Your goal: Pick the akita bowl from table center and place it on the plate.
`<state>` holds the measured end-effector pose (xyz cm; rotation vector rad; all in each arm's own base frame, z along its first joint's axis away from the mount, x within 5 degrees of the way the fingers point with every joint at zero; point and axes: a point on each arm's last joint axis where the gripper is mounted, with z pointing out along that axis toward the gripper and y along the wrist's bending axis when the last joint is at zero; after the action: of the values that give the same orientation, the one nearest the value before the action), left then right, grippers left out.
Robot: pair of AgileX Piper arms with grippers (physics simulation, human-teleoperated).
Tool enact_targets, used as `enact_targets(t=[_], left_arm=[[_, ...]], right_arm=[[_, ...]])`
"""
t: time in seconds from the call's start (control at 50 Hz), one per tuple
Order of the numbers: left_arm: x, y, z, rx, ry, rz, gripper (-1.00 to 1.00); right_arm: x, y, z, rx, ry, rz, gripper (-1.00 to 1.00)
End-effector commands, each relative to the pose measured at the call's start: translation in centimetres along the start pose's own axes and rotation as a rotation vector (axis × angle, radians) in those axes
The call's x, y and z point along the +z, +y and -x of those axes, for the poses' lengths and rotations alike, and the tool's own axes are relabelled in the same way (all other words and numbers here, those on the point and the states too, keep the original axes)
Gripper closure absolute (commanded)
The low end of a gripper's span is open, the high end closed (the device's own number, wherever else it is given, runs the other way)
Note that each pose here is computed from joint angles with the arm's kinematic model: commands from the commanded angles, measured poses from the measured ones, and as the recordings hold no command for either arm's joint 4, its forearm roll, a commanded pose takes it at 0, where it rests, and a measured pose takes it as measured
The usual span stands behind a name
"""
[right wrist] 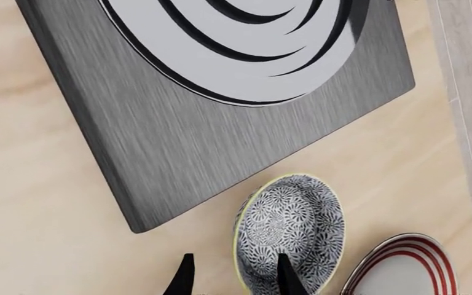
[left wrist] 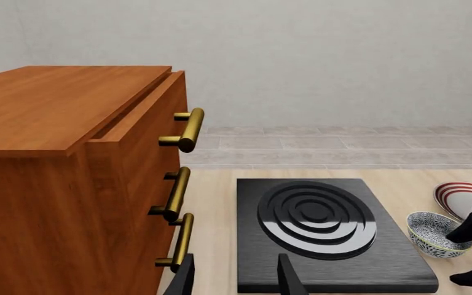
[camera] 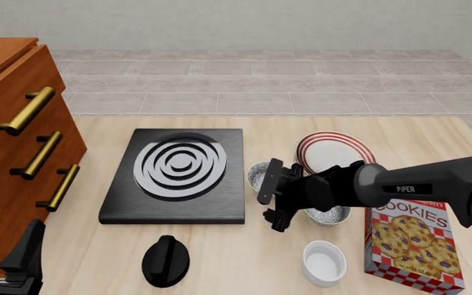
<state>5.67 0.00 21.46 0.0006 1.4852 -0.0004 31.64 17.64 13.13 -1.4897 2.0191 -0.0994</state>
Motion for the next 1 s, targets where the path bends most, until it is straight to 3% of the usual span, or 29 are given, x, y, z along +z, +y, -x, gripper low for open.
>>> enact_targets(t=[0.02, 0.58, 0.7, 0.74, 0.82, 1.0], left_arm=[[0.0, 0.0, 0.0, 0.0, 0.0, 0.0, -1.0], [0.0, 0.0, 0.0, 0.0, 0.0, 0.0, -1.0], [0.0, 0.0, 0.0, 0.0, 0.0, 0.0, -1.0], [0.0, 0.0, 0.0, 0.0, 0.0, 0.0, -1.0], [0.0, 0.0, 0.0, 0.0, 0.0, 0.0, -1.0], [0.0, 0.0, 0.0, 0.0, 0.0, 0.0, -1.0]], right_arm=[[-0.3, -0.2, -0.5, -0.077, 0.005, -0.011, 1.0], [-3.1, -1.1, 0.9, -0.107, -0.045, -0.058, 1.0], [-3.8, -2.2, 1.4, -0.074, -0.058, -0.081, 1.0], [-4.7, -3.1, 2.2, -0.032, -0.083, -0.106, 1.0], [-4.7, -2.7, 2.2, -0.033, -0.077, -0.095, 1.0], [-5.5, -5.0, 1.5, 0.084, -0.084, -0.144, 1.0]])
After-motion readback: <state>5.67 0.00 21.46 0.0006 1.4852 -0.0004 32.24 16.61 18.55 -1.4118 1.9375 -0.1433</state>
